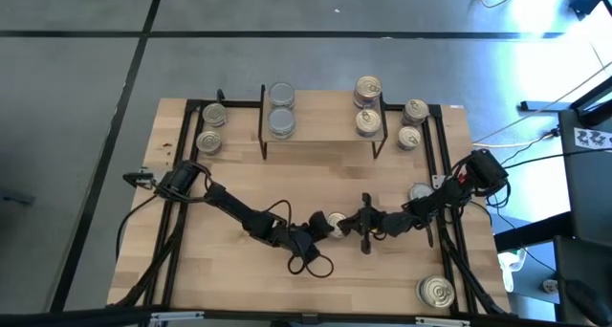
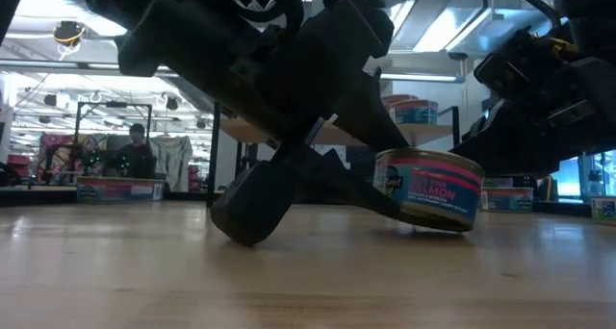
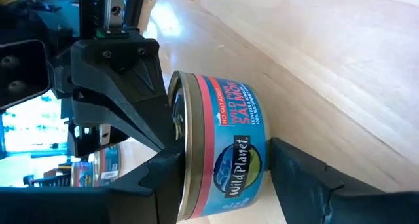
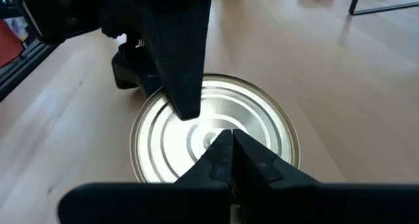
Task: Stack canned seafood by type on shelf
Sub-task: Stack the blue pink tuna can on top of the blue pink tuna can on the shelf
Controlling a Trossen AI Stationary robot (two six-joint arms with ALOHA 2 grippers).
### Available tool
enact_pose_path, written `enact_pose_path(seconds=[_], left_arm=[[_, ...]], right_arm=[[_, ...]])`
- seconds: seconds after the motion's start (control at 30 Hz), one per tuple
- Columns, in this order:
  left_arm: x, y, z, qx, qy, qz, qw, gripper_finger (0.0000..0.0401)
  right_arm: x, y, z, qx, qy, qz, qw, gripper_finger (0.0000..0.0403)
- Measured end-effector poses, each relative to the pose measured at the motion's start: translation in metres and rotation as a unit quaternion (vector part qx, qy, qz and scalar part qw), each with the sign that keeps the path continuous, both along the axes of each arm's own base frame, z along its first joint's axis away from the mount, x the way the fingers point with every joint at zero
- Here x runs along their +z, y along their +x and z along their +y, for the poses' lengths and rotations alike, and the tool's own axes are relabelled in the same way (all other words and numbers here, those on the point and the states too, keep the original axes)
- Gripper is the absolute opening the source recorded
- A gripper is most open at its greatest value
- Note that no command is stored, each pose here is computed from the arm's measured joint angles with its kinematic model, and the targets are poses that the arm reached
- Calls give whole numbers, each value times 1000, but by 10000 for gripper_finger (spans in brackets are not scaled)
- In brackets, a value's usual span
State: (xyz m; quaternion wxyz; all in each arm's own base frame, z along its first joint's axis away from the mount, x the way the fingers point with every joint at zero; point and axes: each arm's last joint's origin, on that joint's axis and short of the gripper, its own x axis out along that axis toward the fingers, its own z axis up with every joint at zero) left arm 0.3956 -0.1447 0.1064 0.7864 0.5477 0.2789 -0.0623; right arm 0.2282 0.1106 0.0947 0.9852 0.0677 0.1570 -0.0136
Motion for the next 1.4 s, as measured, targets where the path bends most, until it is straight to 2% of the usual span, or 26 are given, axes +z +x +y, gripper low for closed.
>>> enact_pose_path(seconds=[0.23,0.43,0.63,0.77,0.9,1.0,1.17,1.4], left_arm=[[0,0,0,8,-14,0,1000,195],[-1,-1,-1,5,-15,1,1000,196],[-1,-1,-1,6,-16,1,1000,196],[-1,-1,-1,7,-16,1,1000,196],[-1,-1,-1,8,-17,0,1000,196],[-1,-1,-1,10,-16,0,1000,196],[-1,-1,-1,16,-18,-2,1000,196],[-1,-2,-1,16,-15,0,1000,196]], right_arm=[[9,1,0,-13,5,-26,1000,14],[23,-2,-3,-12,-25,-37,999,14],[15,-21,-16,-80,-86,82,990,14],[2,-28,-20,-89,-62,142,984,14],[-1,-22,-14,-64,-28,129,989,14],[-1,-11,-8,-52,-33,113,992,14],[-11,3,-1,-60,-51,129,988,14],[-12,13,4,-61,-41,133,988,14]])
